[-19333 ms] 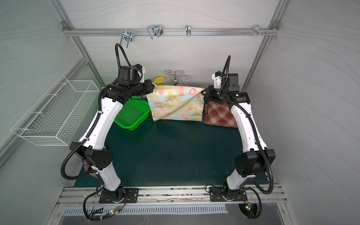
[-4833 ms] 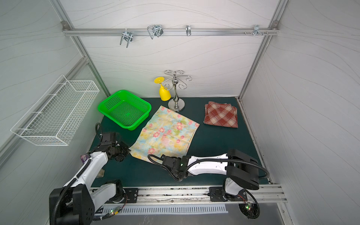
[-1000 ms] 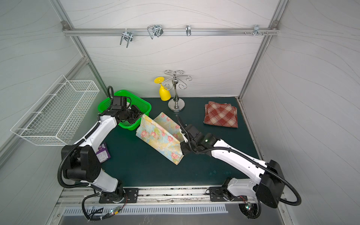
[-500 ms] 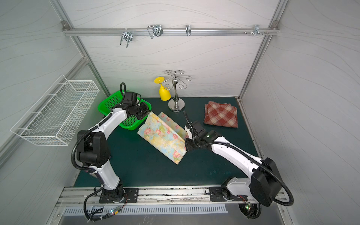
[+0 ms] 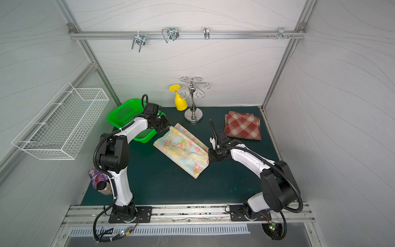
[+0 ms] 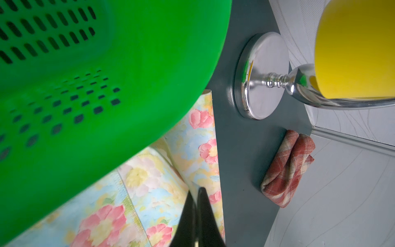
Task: Fold and stack skirts
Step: Fold the skirt at the center of the table, then smooth out the skirt at the center of the table, then rotate the skirt at the center of the table.
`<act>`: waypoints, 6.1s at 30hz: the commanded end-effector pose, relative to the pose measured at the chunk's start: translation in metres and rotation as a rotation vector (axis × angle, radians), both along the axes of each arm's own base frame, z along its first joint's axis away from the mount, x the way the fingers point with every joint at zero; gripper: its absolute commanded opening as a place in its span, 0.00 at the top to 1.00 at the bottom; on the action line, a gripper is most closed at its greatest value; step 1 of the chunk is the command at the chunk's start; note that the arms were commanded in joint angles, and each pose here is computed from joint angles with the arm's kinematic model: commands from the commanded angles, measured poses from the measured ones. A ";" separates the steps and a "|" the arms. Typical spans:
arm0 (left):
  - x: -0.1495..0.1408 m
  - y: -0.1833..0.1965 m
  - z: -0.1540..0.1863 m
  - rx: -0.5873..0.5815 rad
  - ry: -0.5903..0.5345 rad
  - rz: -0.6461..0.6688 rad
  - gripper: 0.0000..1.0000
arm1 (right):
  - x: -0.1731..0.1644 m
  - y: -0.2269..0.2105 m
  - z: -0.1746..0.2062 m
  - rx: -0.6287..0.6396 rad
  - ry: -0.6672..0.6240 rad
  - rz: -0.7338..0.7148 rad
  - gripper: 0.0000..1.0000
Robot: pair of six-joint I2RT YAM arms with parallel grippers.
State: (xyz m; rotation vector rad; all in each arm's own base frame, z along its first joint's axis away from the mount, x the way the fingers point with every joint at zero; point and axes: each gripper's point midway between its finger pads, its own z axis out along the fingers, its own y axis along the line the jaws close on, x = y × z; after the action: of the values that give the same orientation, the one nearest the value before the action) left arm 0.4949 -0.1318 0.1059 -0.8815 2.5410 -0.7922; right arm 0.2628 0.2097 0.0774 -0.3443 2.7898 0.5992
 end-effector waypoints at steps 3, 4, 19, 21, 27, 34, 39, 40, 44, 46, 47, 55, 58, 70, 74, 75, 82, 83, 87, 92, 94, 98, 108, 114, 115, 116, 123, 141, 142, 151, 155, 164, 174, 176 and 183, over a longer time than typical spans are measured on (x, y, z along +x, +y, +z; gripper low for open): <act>0.025 0.013 0.027 0.054 -0.111 0.057 1.00 | 0.008 -0.001 -0.006 0.000 0.022 0.000 0.99; 0.025 0.013 0.029 0.055 -0.115 0.065 1.00 | 0.011 0.000 -0.005 0.007 0.020 -0.003 0.99; 0.038 0.011 0.018 0.051 -0.105 0.071 1.00 | 0.027 -0.014 -0.026 -0.012 0.046 -0.048 0.98; 0.039 0.010 0.013 0.052 -0.100 0.066 1.00 | 0.030 -0.014 -0.027 -0.009 0.049 -0.049 0.98; 0.040 0.009 0.000 0.059 -0.072 0.057 1.00 | 0.036 -0.014 -0.035 -0.030 0.060 -0.049 0.93; 0.042 0.003 -0.002 0.038 -0.068 0.029 0.71 | 0.047 -0.020 -0.036 -0.051 0.036 -0.057 0.46; 0.045 -0.001 0.018 0.007 -0.105 0.019 0.39 | 0.058 -0.016 -0.021 -0.056 0.013 -0.045 0.33; 0.045 -0.003 0.022 0.000 -0.105 0.006 0.39 | 0.058 -0.016 -0.017 -0.052 0.008 -0.043 0.33; 0.039 -0.010 0.036 -0.041 -0.123 -0.021 0.38 | 0.054 -0.019 -0.002 -0.051 -0.025 -0.053 0.29; 0.029 -0.012 0.046 -0.059 -0.136 -0.029 0.38 | 0.054 -0.020 0.004 -0.050 -0.044 -0.056 0.27; 0.022 -0.013 0.050 -0.068 -0.141 -0.034 0.38 | 0.054 -0.019 0.005 -0.047 -0.049 -0.051 0.26; -0.032 -0.015 0.048 -0.116 -0.142 -0.059 0.38 | 0.067 0.003 -0.003 -0.018 -0.030 0.015 0.28; -0.042 -0.017 0.033 -0.115 -0.113 -0.075 0.37 | 0.068 0.007 -0.014 -0.017 -0.008 0.023 0.41; -0.054 -0.019 0.011 -0.130 -0.069 -0.092 0.37 | 0.060 0.003 -0.038 -0.026 0.031 0.006 0.69; -0.058 -0.020 0.012 -0.132 -0.066 -0.103 0.37 | 0.057 0.000 -0.045 -0.040 0.047 0.003 0.79; -0.058 -0.020 0.013 -0.130 -0.068 -0.105 0.36 | 0.056 -0.002 -0.047 -0.046 0.050 -0.003 0.81; -0.061 -0.019 0.013 -0.124 -0.073 -0.115 0.36 | 0.051 -0.011 -0.045 -0.057 0.033 -0.030 0.88; -0.061 -0.019 0.012 -0.123 -0.072 -0.115 0.36 | 0.050 -0.012 -0.045 -0.057 0.034 -0.031 0.88; -0.062 -0.018 0.007 -0.119 -0.067 -0.112 0.36 | 0.049 -0.015 -0.048 -0.058 0.034 -0.039 0.88; -0.064 -0.018 -0.001 -0.118 -0.052 -0.113 0.36 | 0.055 -0.010 -0.051 -0.051 0.046 -0.038 0.64; -0.064 -0.018 -0.002 -0.120 -0.051 -0.117 0.36 | 0.060 -0.007 -0.046 -0.039 0.033 -0.042 0.46; -0.066 -0.020 0.000 -0.126 -0.049 -0.126 0.32 | 0.070 -0.003 -0.027 -0.032 -0.002 -0.039 0.22; -0.089 -0.015 0.014 -0.098 -0.059 -0.154 0.14 | 0.040 0.022 0.023 -0.015 -0.093 0.016 0.01; -0.111 -0.013 0.004 -0.084 -0.048 -0.183 0.14 | 0.023 0.039 0.013 -0.005 -0.074 0.030 0.01; -0.114 -0.012 0.001 -0.083 -0.043 -0.185 0.14 | 0.023 0.039 0.009 -0.010 -0.065 0.028 0.01; -0.115 -0.013 -0.001 -0.083 -0.041 -0.190 0.14 | 0.023 0.038 0.005 -0.019 -0.057 0.024 0.01; -0.116 -0.012 -0.023 -0.086 -0.014 -0.184 0.14 | 0.025 0.033 -0.020 -0.058 -0.007 0.002 0.01; -0.116 -0.009 -0.067 -0.064 0.043 -0.165 0.15 | 0.058 0.021 -0.046 -0.089 0.027 -0.033 0.01; -0.117 -0.009 -0.069 -0.064 0.046 -0.164 0.15 | 0.060 0.021 -0.047 -0.093 0.027 -0.034 0.01; -0.134 -0.006 -0.078 -0.082 0.065 -0.129 0.15 | 0.072 0.016 -0.061 -0.126 0.046 -0.037 0.01; -0.144 -0.003 -0.081 -0.102 0.056 -0.077 0.15 | 0.079 0.012 -0.065 -0.144 0.049 -0.040 0.01; -0.144 -0.013 -0.050 -0.176 -0.022 -0.074 0.15 | 0.099 0.018 -0.030 -0.128 -0.021 -0.022 0.01; -0.129 -0.005 0.051 -0.050 -0.179 -0.158 0.14 | 0.050 0.056 0.047 -0.055 -0.154 0.061 0.01; -0.123 0.000 0.048 0.004 -0.163 -0.171 0.14 | 0.034 0.064 0.044 -0.043 -0.154 0.078 0.01; -0.108 0.013 -0.011 0.091 -0.063 -0.154 0.01 | 0.000 0.075 -0.001 0.002 -0.056 0.065 0.01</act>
State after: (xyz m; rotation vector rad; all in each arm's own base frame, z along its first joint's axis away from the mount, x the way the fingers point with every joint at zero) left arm 0.3939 -0.1303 0.1304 -0.6019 2.4969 -0.8406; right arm 0.2706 0.2856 0.0990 -0.5150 2.6750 0.5754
